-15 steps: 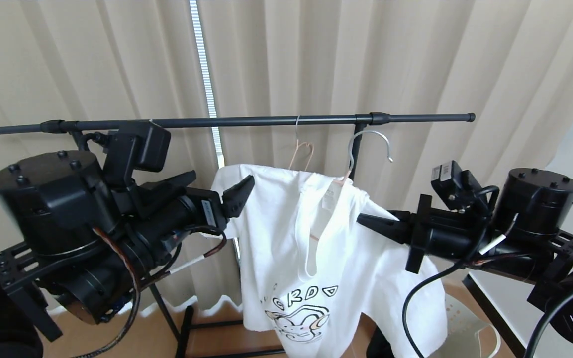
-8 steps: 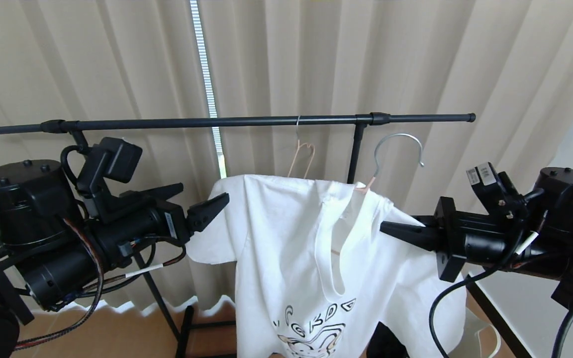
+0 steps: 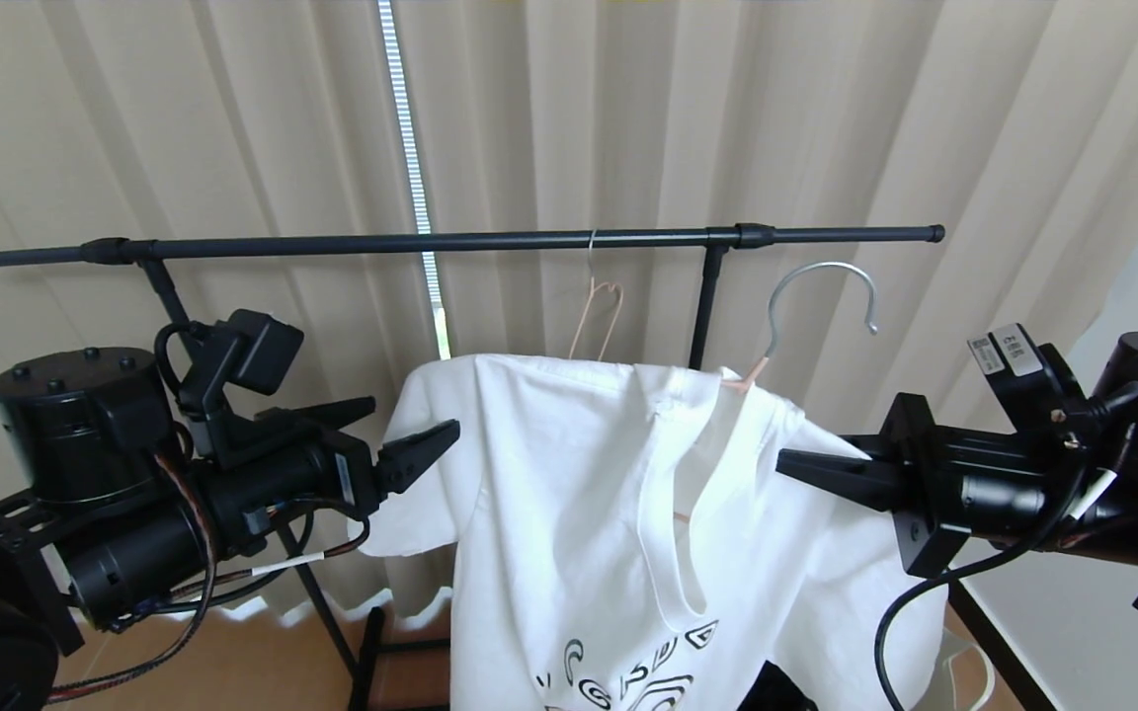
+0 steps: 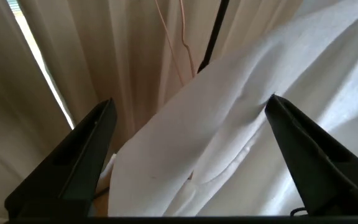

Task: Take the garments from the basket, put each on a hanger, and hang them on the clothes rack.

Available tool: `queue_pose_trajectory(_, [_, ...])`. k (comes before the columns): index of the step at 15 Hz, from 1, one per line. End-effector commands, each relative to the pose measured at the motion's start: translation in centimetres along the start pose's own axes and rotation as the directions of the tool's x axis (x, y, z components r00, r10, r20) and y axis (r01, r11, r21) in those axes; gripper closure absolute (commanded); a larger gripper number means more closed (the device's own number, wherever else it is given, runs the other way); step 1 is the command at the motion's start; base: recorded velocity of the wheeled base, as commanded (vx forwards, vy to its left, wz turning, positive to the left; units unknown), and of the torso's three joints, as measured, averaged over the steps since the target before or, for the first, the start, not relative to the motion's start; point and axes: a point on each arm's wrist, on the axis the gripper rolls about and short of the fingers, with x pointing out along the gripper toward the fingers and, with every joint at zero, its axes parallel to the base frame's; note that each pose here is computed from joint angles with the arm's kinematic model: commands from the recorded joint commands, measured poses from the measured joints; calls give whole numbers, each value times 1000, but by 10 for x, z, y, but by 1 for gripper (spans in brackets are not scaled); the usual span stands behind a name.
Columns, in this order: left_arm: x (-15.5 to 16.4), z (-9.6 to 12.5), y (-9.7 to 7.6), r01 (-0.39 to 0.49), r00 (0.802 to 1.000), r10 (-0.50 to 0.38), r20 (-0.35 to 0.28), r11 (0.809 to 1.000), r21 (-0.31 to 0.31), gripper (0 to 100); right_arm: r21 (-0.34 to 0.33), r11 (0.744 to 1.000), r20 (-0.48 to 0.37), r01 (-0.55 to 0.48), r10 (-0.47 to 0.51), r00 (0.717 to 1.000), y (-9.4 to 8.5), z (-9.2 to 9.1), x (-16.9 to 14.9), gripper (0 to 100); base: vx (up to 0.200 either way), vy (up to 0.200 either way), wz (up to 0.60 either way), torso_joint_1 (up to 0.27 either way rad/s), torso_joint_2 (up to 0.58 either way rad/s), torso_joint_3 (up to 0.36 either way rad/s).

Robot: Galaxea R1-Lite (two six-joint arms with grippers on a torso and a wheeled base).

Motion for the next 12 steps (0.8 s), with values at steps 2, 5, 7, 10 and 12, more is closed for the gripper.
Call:
queue_pose_trajectory(2, [0, -7, 3, -10, 1000, 10, -26, 1000, -8, 0, -13, 1000, 9, 14, -14, 1000, 0, 4, -4, 100, 0, 0, 0, 0, 0, 0])
queue_pose_trajectory(5, [2, -11, 6, -22, 999, 21, -43, 1000, -15, 0, -18, 1000, 14, 15, -15, 1000, 1, 6, -5, 100, 0, 0, 0, 0, 0, 0])
queue_pose_trajectory(7, [3, -12, 6, -22, 999, 22, -46, 1000, -17, 100, -18, 1000, 14, 18, -18, 1000, 0, 6, -6, 100, 0, 0, 0, 0, 0, 0])
queue_pose_trajectory(10, [3, -13, 6, -24, 999, 23, -47, 1000, -17, 100, -19, 1000, 14, 18, -18, 1000, -1, 6, -6, 100, 0, 0, 0, 0, 0, 0])
queue_pose_trajectory(12, [2, -12, 6, -30, 999, 29, -44, 999, -16, 100, -13, 999, 10, 31, -31, 999, -5, 4, -7, 100, 0, 0, 0, 0, 0, 0])
